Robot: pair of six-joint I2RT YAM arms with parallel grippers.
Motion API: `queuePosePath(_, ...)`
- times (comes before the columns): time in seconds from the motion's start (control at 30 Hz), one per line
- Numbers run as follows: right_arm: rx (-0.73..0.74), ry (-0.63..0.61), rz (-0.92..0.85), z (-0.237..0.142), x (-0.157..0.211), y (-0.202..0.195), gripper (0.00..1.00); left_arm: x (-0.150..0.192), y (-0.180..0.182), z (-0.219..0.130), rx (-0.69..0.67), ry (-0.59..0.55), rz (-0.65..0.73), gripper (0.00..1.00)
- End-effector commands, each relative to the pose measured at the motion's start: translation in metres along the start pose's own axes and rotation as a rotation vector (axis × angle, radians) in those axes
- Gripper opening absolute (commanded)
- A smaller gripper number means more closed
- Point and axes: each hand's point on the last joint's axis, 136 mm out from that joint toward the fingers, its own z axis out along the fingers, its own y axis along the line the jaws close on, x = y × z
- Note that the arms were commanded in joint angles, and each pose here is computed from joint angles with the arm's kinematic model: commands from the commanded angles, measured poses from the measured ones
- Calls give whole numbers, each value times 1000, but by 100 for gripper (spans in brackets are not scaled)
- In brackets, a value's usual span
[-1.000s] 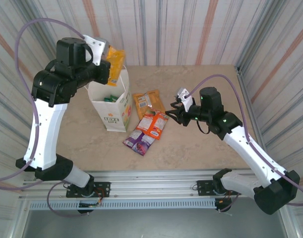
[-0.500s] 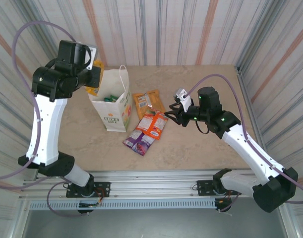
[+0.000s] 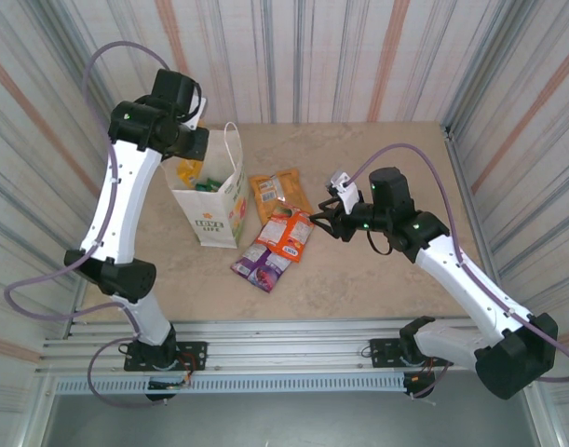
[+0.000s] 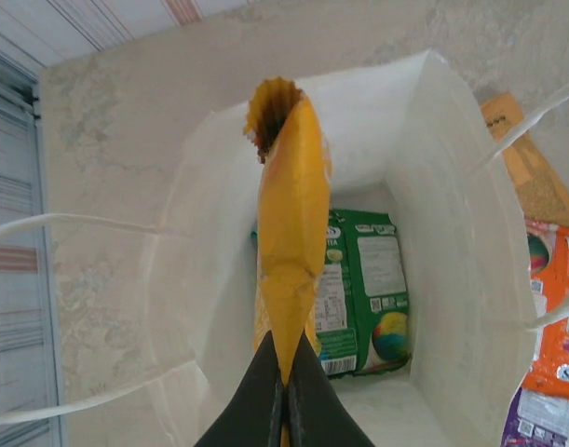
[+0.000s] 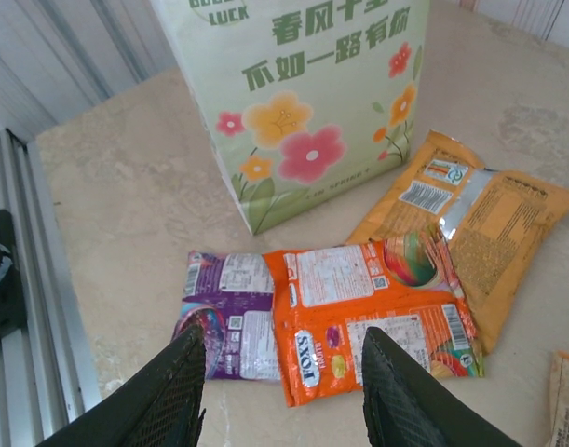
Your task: Place the snacks into the paper bag
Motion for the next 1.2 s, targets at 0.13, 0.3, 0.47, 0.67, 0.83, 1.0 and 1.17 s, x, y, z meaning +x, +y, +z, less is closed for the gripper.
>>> queuePosePath(0.13,26,27,33,2,6,-4,46,10,-10,22,36,92,-13,10)
queuePosePath(0.3,34,25,50,2,7,-6,48,2,-14,14,68,61,-28,30)
queuePosePath(0.47,53,17,103,4,4,-11,48,-8,-21,-10,130,-18,-57,41)
queuePosePath(0.67,71,38,196,6,4,-18,49,-5,-43,-41,188,-96,-11,41)
queuePosePath(0.83,148,85,352,9,19,-32,50,10,-67,-62,340,-165,-34,41)
queuePosePath(1.0,221,122,509,17,36,-47,50,32,-92,-72,435,-254,-39,40)
queuePosePath(1.17,231,216,732,34,59,-51,50,49,-105,-69,527,-290,-116,40)
